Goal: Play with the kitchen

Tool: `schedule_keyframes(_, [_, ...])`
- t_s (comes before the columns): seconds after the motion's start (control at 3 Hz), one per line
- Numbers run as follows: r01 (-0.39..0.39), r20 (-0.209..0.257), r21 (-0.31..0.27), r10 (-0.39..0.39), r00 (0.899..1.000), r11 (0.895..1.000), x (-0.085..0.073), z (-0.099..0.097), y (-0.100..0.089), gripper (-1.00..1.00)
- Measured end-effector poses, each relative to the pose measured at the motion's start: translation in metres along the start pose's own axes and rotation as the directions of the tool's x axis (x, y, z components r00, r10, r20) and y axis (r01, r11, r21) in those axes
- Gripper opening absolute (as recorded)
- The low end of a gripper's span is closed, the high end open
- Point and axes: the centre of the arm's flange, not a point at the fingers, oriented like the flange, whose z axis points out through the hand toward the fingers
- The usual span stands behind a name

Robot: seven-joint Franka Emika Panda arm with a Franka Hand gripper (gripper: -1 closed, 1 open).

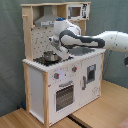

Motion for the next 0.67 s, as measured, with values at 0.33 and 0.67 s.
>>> schedule_keyframes(0.33, [0.018, 0.032, 0.025, -0.019, 0.999, 1.0, 0.005, 0.003, -0.002, 1.0])
schedule_keyframes(0.67, [0.041, 0.021, 0.02, -0.042, 0.999, 0.999, 0.001, -0.034, -0.007, 1.0])
